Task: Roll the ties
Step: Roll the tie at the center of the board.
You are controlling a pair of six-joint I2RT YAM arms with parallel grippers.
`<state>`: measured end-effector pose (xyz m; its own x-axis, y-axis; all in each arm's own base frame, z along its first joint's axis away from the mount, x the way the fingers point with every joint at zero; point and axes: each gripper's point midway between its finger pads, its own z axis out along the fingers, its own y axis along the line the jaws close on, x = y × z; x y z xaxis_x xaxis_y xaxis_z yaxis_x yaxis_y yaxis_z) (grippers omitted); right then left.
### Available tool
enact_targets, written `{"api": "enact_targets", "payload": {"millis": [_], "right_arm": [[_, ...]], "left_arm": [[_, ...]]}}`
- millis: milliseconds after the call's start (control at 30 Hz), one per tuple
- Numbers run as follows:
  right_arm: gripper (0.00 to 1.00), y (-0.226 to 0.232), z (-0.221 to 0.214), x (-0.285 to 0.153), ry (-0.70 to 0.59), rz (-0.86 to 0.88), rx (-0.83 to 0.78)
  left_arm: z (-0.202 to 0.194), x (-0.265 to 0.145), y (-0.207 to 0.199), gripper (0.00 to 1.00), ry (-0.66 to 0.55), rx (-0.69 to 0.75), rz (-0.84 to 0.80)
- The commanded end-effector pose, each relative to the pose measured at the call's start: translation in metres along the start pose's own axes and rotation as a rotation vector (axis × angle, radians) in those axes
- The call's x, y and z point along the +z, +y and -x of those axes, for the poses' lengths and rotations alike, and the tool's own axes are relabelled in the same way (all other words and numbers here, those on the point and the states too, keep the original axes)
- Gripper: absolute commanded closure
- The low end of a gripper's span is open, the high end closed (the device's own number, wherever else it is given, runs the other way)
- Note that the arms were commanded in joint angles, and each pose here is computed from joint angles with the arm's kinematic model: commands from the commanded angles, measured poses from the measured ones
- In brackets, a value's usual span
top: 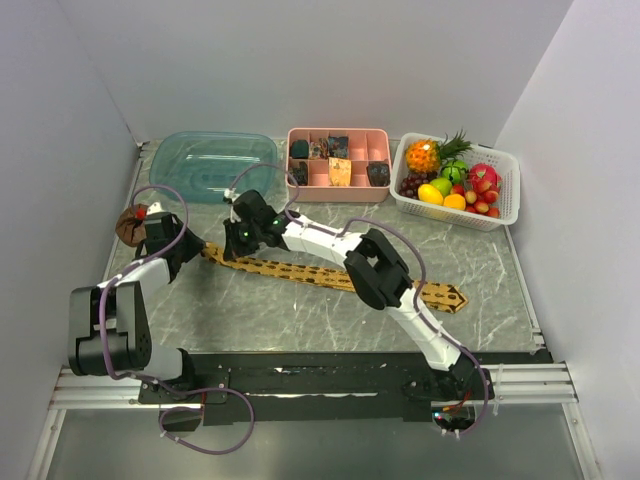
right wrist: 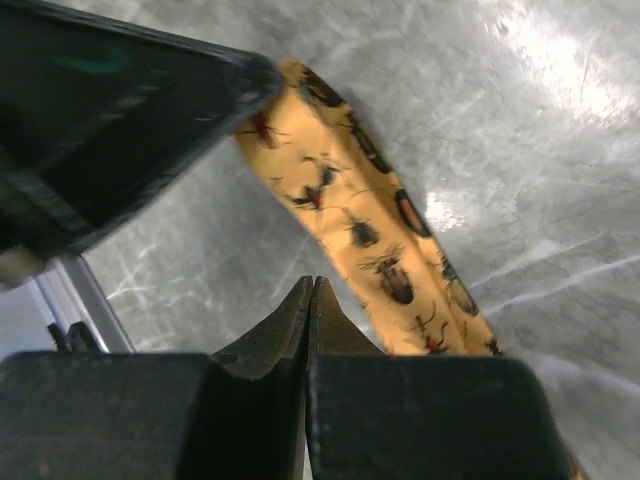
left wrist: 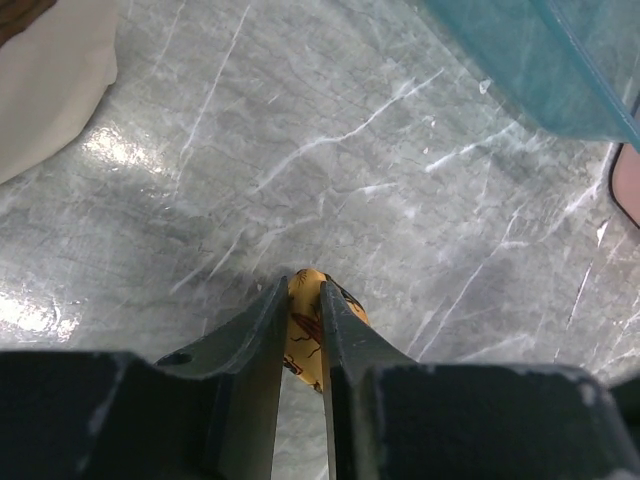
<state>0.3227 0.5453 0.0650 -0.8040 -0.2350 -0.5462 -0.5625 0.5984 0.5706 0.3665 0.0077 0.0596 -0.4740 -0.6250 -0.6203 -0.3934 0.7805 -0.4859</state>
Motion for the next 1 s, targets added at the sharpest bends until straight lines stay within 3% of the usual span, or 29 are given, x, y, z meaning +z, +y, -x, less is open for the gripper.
{"api": "enact_targets", "payload": {"millis": [0, 567, 967], "right_arm": [[1.0, 0.005, 0.014, 0.01, -0.04, 0.043, 0.02], [1.0, -0.007, 0.026, 0.026, -0.086, 0.02, 0.054], [1.0, -0.02, 0.009, 0.025, -0.072, -0.003, 0.077]], "left_arm": [[0.011, -0.006, -0.014, 0.75, -0.042, 0.007, -0.067], [0.004, -0.023, -0.049, 0.73, -0.021, 0.041, -0.238], [-0.016, -0.035, -0.068, 0.71, 0.026, 0.049, -0.332]]}}
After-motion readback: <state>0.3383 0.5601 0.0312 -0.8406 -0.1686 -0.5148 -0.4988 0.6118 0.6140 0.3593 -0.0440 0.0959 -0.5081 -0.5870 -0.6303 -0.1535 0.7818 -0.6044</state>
